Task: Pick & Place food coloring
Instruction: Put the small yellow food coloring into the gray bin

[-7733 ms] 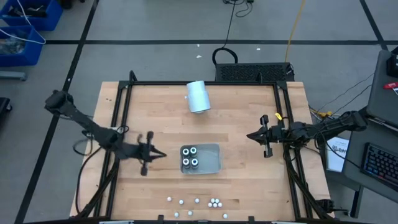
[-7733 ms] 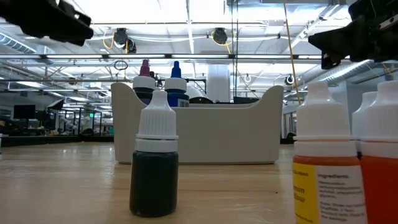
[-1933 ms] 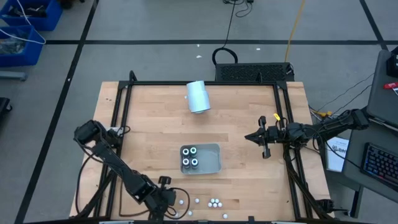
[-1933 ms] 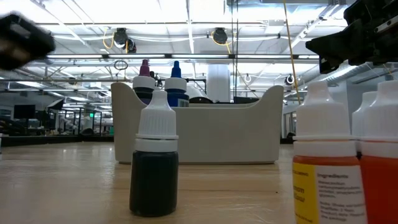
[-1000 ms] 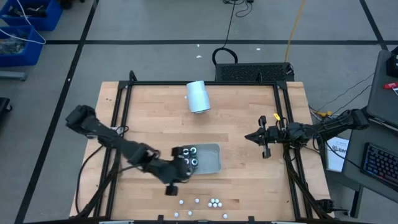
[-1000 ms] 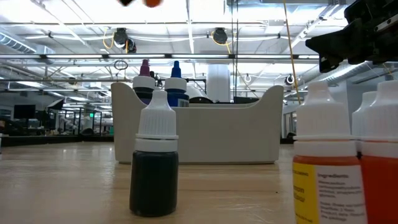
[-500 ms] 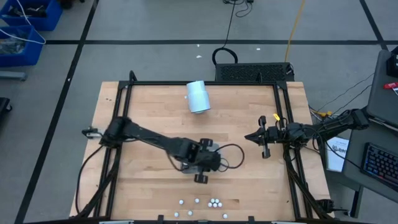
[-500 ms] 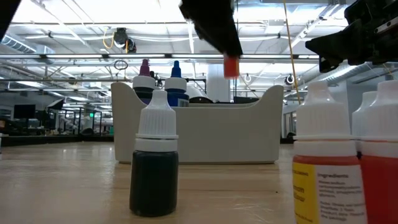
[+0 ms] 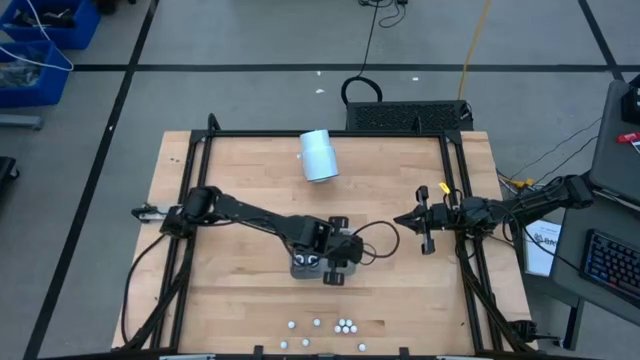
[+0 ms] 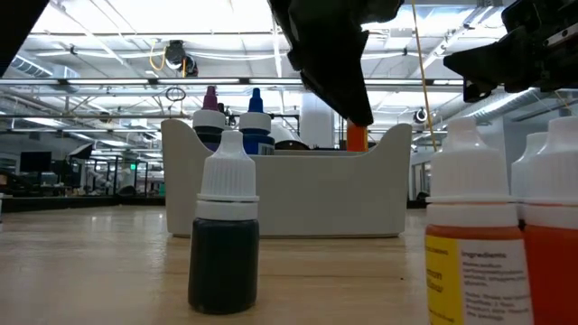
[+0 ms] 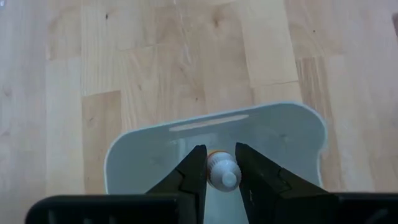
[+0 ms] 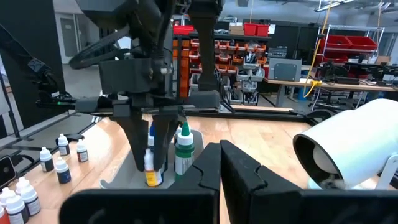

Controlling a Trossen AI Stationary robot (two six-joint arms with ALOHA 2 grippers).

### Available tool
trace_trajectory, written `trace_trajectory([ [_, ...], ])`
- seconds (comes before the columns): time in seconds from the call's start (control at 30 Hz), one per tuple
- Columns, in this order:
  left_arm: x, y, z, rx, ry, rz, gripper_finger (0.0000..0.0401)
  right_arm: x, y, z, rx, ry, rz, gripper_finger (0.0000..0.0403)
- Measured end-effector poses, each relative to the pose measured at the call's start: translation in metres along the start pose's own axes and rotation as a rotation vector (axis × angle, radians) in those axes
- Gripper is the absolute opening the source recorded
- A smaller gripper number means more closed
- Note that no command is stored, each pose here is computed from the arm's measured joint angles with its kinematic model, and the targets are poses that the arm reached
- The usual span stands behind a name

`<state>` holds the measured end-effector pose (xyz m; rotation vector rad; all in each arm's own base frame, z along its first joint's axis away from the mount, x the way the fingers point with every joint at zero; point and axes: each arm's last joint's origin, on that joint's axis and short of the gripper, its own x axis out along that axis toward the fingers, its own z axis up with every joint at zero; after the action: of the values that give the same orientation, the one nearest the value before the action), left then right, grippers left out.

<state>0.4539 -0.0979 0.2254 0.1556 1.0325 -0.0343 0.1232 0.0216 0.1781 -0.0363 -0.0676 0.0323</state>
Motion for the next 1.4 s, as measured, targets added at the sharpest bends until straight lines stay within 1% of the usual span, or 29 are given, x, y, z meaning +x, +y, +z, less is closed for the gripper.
trace_trajectory([
  [0.27, 0.027, 0.000, -0.009, 0.010, 0.069, 0.006, 0.0077, 0.000, 0.000, 0.000, 0.000, 0.000, 0.000, 0.0000],
  [0.6, 0.034, 0.000, -0.013, 0.010, 0.076, 0.013, 0.0077, 0.000, 0.000, 0.000, -0.008, 0.001, 0.000, 0.0000],
  [0.8, 0.051, -0.001, -0.018, 0.008, 0.101, 0.016, 0.0079, 0.000, 0.000, 0.000, -0.012, 0.001, 0.000, 0.0000],
  [0.93, 0.052, -0.001, -0.019, 0.016, 0.108, 0.010, 0.0077, 0.001, 0.000, 0.000, -0.015, 0.002, 0.000, 0.0000],
  [1.2, 0.052, 0.001, -0.019, 0.014, 0.113, 0.011, 0.0084, 0.001, 0.000, 0.000, -0.019, 0.002, 0.000, 0.0000],
  [1.4, 0.063, 0.002, -0.024, 0.014, 0.139, 0.015, 0.0085, 0.001, 0.000, 0.000, -0.017, 0.002, 0.000, 0.0000],
])
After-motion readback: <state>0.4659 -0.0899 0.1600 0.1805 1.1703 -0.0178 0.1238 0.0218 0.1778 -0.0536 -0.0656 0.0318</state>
